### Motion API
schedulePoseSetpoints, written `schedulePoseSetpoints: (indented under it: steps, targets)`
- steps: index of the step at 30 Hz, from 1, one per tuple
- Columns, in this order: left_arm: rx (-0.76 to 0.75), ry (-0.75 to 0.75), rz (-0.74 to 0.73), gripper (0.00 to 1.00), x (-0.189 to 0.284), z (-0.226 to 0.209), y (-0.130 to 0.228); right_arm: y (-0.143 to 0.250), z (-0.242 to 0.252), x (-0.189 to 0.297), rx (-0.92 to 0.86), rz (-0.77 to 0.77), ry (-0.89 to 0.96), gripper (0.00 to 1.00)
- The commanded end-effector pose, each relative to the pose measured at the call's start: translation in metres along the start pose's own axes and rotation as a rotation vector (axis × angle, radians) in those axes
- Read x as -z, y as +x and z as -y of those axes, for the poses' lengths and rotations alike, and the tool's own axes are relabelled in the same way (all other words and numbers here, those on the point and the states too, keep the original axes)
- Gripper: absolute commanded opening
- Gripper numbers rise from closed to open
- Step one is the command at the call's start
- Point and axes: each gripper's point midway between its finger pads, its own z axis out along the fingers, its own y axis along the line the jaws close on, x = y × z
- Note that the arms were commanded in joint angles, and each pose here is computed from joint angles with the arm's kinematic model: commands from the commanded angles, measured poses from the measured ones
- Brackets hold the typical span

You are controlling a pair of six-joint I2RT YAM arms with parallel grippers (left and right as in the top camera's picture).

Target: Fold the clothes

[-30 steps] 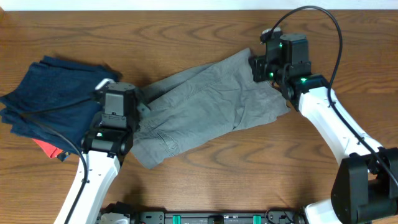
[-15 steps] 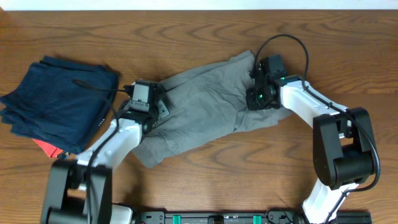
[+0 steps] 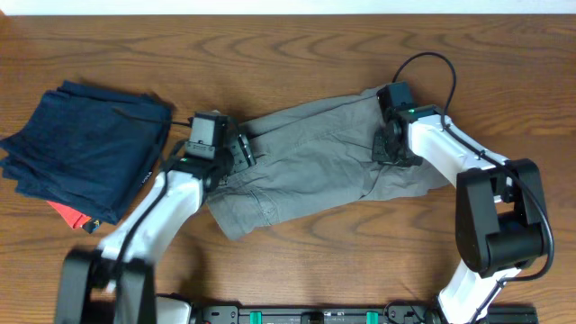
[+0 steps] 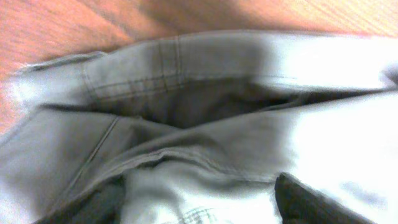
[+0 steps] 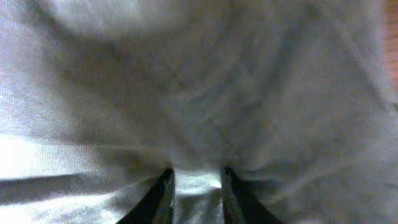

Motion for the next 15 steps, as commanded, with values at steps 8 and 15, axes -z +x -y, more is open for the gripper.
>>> schedulePoseSetpoints:
  steps: [8,15]
  targets:
    - [-0.021,-0.063,0.063,0.98,0.081,-0.022,0.002,-0.048,-0.009,0.115,0.068,0.318,-0.202,0.42]
    - [0.027,-0.218,0.064,0.98,0.044,-0.057,-0.003,-0.036,-0.012,0.115,0.105,0.28,-0.212,0.44]
